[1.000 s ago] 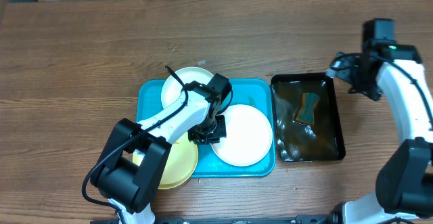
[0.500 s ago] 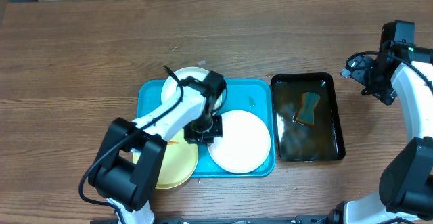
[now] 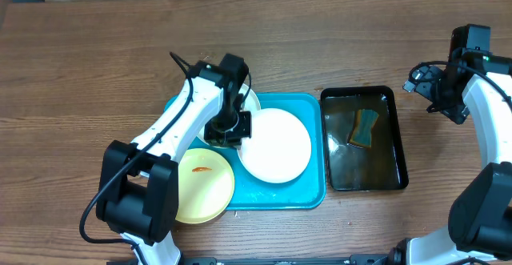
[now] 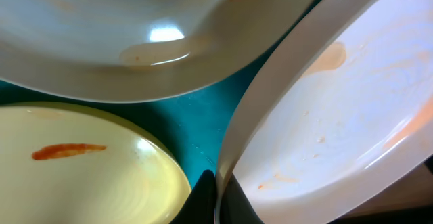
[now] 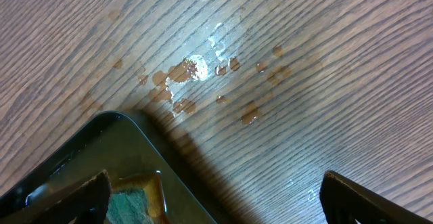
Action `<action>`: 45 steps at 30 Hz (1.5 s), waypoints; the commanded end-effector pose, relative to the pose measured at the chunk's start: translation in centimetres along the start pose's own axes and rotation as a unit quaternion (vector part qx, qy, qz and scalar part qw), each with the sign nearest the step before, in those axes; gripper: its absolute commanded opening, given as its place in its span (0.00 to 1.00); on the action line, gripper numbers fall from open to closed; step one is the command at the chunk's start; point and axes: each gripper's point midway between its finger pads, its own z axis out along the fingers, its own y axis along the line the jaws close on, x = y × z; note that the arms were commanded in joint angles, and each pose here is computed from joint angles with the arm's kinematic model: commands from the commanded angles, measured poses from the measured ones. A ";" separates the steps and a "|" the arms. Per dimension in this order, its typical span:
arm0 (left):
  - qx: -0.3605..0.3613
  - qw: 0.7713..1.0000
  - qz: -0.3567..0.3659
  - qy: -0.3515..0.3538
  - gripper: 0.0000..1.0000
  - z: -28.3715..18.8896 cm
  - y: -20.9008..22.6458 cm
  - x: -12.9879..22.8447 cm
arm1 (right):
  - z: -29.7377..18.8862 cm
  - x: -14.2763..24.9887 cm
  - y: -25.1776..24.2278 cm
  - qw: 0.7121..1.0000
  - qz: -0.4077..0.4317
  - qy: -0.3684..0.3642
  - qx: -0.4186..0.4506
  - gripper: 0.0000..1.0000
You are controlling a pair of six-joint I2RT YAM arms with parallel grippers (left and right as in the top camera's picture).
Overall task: Clean dirty plates on tray and stack at the side
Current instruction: 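Lift the white plate with the left gripper and carry it rightward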
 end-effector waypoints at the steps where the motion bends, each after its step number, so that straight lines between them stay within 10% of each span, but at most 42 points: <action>1: 0.024 0.999 0.026 -0.028 0.04 -2.4 -1.6 -1.6 | -0.4 -0.6 0.0 1.000 0.001 -0.010 -0.001 1.00; 19: -0.024 0.958 0.140 -0.249 0.04 -7.0 -13.1 -4.5 | -0.4 -0.7 0.0 1.000 0.001 -0.011 -0.001 1.00; 45: -0.269 0.758 0.204 -0.558 0.04 -14.3 -20.0 0.6 | -0.4 -0.6 0.0 1.000 0.001 -0.010 -0.001 1.00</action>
